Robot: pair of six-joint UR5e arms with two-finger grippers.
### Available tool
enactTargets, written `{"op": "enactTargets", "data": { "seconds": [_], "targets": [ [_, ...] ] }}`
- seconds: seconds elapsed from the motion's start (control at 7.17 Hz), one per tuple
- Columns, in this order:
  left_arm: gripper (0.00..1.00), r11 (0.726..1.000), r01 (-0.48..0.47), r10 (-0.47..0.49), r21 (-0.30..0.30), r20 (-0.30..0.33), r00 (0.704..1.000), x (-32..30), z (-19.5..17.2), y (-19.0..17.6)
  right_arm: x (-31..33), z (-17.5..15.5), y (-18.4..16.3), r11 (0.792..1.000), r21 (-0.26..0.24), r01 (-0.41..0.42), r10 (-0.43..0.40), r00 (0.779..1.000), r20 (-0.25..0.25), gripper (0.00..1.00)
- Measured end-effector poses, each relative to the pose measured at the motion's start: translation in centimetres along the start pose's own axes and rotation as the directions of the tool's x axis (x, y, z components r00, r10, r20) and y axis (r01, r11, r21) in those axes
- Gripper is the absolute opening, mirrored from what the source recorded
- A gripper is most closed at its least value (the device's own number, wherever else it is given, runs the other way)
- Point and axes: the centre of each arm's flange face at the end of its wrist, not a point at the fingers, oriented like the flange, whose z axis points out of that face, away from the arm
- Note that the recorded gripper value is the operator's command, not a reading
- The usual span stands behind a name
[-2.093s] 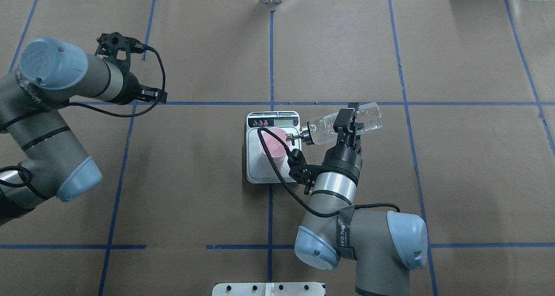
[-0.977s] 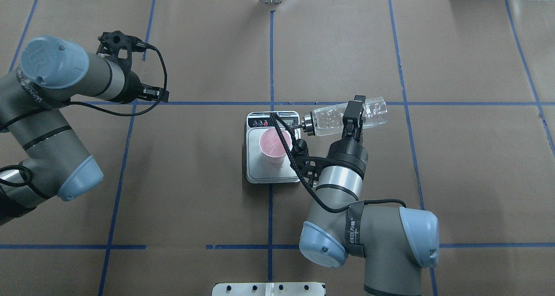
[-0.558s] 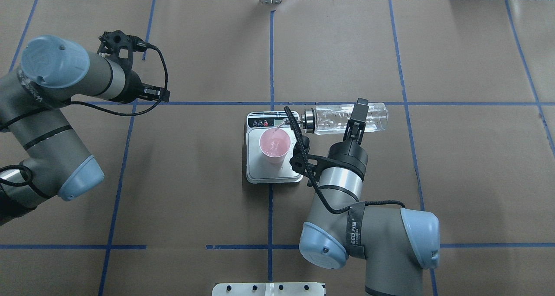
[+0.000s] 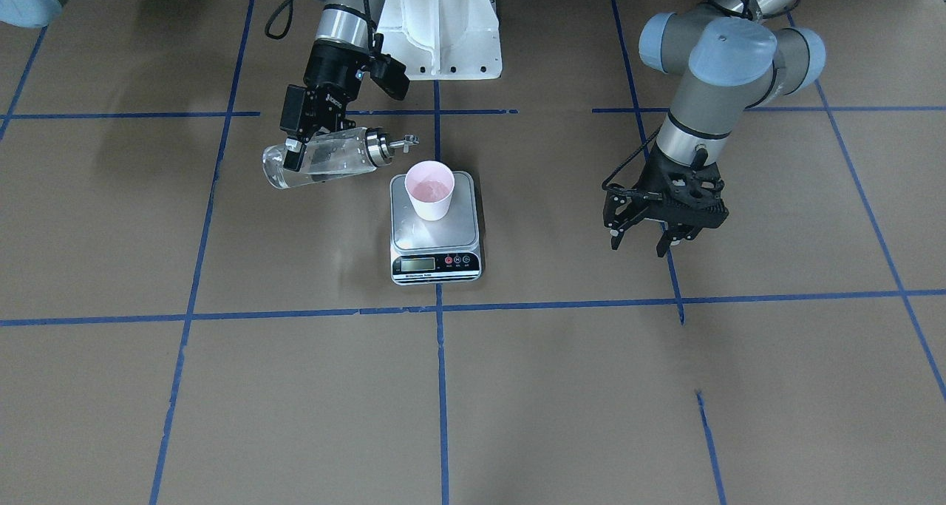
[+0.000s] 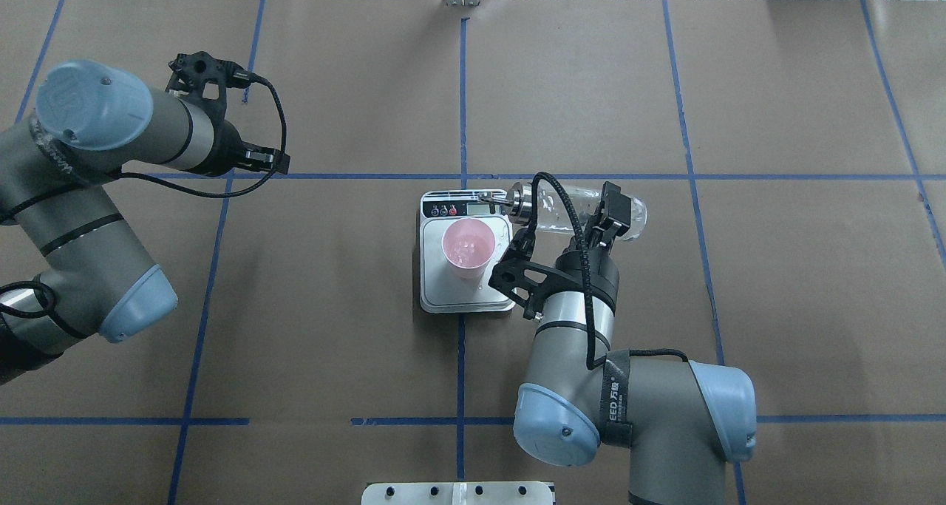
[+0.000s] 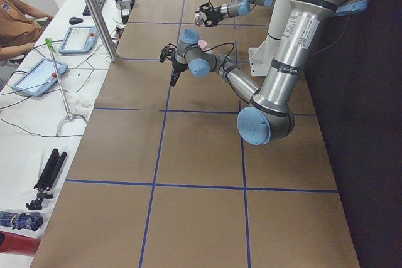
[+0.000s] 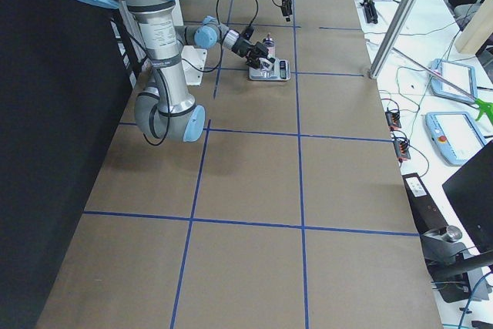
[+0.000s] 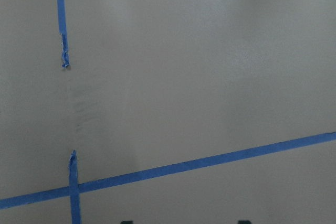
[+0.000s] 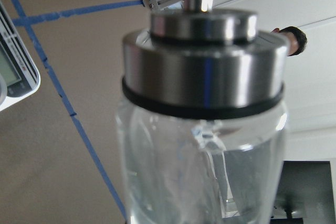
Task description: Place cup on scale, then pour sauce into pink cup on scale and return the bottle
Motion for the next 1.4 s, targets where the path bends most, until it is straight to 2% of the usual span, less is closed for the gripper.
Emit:
{"op": "enactTargets", "data": {
  "seconds": [0.14,0.28,0.56,0.84,1.4],
  "targets": [
    [0.73,1.000,0.000,0.000,0.000,0.000,1.000,0.0,0.0,0.0,-0.2,-0.1,0.1,0.993,0.014,-0.114,0.114,0.993,0.043,0.00],
    [0.73,1.000,0.000,0.000,0.000,0.000,1.000,0.0,0.0,0.0,-0.5,0.0,0.6,0.970,0.018,-0.241,0.238,0.966,0.100,0.00],
    [0.73,1.000,0.000,0.000,0.002,-0.002,1.000,0.1,-0.1,-0.1,-0.6,0.5,2.5,0.891,0.001,-0.454,0.443,0.870,0.216,0.00],
    [0.73,1.000,-0.001,0.001,0.003,-0.005,1.000,0.2,-0.3,-0.1,-0.4,1.2,4.5,0.780,-0.038,-0.625,0.612,0.749,0.254,0.00],
    [0.73,1.000,0.004,-0.004,0.004,-0.006,1.000,0.3,-0.4,-0.1,0.7,2.5,8.4,0.546,-0.108,-0.831,0.830,0.518,0.208,0.00]
  ]
}}
